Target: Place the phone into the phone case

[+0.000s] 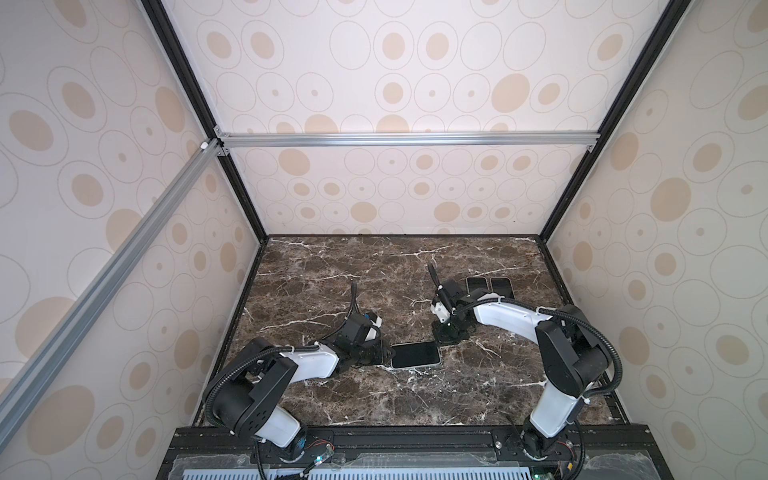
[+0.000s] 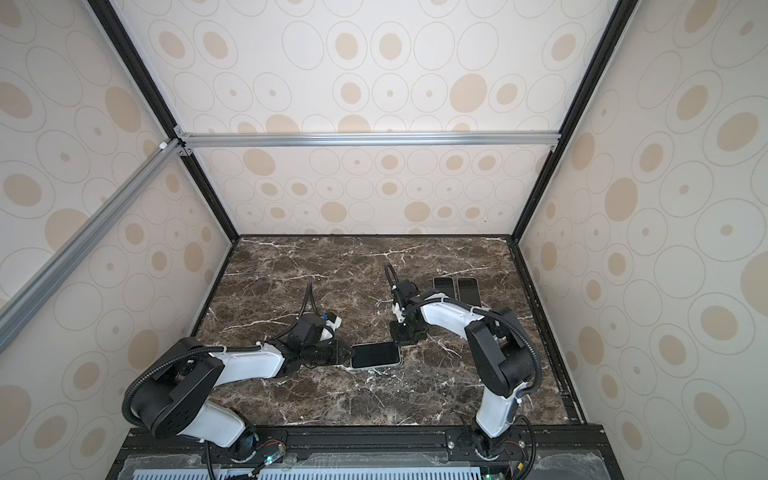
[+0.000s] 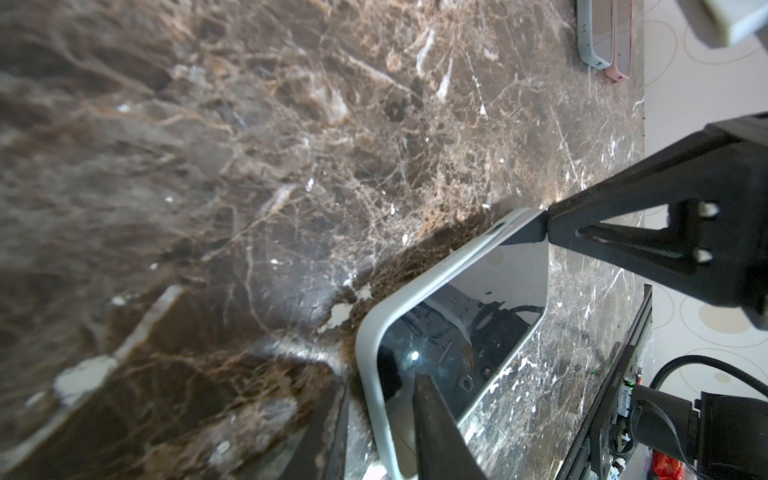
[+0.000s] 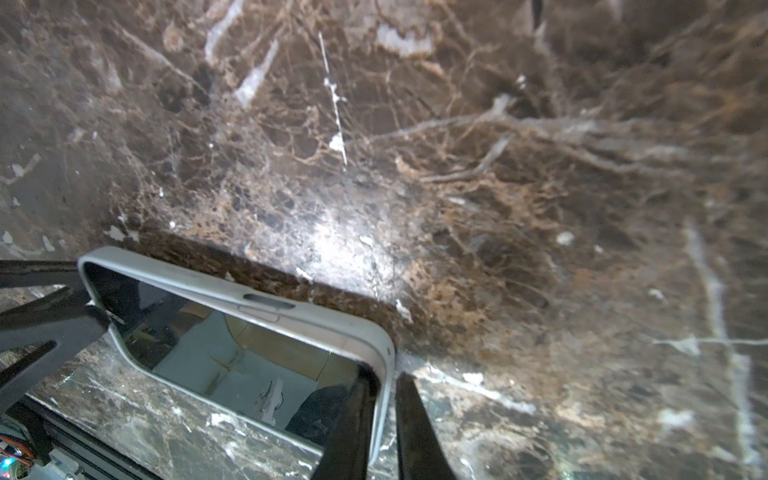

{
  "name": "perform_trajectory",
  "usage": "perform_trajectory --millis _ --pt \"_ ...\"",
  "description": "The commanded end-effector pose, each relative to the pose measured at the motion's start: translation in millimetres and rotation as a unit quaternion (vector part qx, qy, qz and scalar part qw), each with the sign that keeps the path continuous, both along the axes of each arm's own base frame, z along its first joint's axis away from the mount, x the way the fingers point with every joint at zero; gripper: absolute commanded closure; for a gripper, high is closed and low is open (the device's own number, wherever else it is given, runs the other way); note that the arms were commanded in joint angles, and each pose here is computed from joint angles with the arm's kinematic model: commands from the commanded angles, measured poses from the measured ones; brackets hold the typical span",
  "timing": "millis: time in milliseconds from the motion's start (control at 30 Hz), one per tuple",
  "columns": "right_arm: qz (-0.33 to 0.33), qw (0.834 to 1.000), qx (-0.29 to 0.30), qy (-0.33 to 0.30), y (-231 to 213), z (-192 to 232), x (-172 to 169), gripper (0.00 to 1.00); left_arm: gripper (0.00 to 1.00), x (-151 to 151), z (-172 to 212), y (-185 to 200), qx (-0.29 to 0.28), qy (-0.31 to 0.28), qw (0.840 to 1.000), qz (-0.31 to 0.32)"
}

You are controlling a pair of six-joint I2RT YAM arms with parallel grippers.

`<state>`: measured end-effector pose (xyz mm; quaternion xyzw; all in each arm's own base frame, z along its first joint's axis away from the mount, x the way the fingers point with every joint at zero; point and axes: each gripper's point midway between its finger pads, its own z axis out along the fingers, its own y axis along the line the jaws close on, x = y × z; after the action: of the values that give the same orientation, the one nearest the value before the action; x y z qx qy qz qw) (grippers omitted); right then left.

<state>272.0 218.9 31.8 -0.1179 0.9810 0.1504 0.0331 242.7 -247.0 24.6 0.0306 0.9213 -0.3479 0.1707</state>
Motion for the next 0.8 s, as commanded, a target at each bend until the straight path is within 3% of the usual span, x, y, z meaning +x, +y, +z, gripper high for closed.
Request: perform_trajectory --millis 0,433,767 --pt "0.001 1.0 -0.006 0.02 -3 -12 -8 0.85 0.74 6 1 -3 0.003 -0.004 1.0 -0.008" --pt "-0.006 0.999 -0.003 0.044 -1 -32 -15 0.88 0.78 5 -6 -4 0.001 0.002 1.0 -0.007" --pt "0.013 0.997 -0.046 0.059 -1 -54 -28 0.88 0.78 7 -6 -5 -0.007 -0.002 1.0 -0.003"
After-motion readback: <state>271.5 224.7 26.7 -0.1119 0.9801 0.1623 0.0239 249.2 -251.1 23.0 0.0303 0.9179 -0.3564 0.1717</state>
